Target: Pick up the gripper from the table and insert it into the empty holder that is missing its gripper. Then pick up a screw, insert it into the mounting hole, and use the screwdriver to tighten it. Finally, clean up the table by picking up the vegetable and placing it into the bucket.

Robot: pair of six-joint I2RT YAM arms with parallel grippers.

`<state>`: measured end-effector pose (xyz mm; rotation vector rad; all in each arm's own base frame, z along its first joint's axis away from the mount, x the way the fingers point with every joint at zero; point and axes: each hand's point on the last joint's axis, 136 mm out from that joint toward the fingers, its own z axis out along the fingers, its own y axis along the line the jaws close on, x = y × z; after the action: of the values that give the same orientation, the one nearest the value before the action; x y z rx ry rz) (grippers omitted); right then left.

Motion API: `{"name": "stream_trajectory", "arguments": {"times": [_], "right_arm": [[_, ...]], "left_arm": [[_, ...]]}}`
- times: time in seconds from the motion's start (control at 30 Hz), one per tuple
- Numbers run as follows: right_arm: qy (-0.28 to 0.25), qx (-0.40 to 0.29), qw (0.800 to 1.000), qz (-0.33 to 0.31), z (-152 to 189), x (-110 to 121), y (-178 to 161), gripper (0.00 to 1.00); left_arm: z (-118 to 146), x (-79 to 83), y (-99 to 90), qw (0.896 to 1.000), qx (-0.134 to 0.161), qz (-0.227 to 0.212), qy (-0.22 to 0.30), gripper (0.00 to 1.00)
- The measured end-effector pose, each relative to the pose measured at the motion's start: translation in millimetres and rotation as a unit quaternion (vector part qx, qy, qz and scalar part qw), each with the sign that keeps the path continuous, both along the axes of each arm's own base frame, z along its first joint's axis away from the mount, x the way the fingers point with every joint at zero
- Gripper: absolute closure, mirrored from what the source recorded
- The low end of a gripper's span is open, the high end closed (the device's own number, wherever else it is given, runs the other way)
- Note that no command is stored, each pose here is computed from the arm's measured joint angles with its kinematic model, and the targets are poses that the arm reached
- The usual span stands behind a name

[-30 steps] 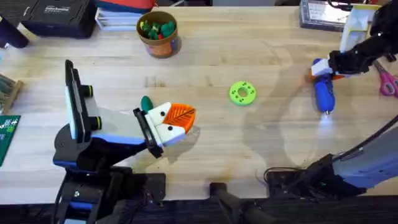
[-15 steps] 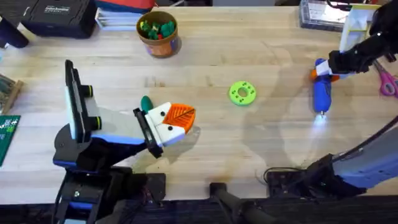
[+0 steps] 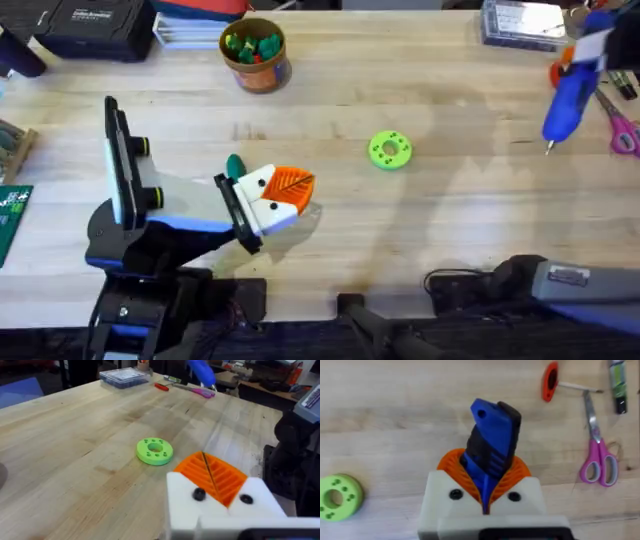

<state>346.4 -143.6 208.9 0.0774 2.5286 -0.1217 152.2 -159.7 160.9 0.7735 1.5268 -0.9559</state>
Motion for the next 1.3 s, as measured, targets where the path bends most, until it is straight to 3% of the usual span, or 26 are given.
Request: {"name": "stream_trajectory", "arguments": {"times": [0.23,0.47,0.77,1.1,1.3], "right_arm": [[-0.128,-0.006,0.992,0.002,64,-21,28,0.976],[-0.271,0.012,0.96,0.064,96,-28,89,0.976],[-0.406,0.102,0.88,0.224,127,-36,215,0.976],[-0.484,0.19,0.766,0.377,175,-57,335,0.976],[-0.492,0.227,0.723,0.429,182,-77,380,0.976]], "left_arm": [[0,0.0,0.0,1.0,0.0,0.0,0.0,0.997],[0,0.0,0.0,1.0,0.0,0.0,0.0,0.997],[0,0.0,0.0,1.0,0.0,0.0,0.0,0.997],[0,-0.1,0.0,1.0,0.0,0.0,0.0,0.997],[0,-0.1,0.0,1.0,0.0,0.0,0.0,0.997]]}}
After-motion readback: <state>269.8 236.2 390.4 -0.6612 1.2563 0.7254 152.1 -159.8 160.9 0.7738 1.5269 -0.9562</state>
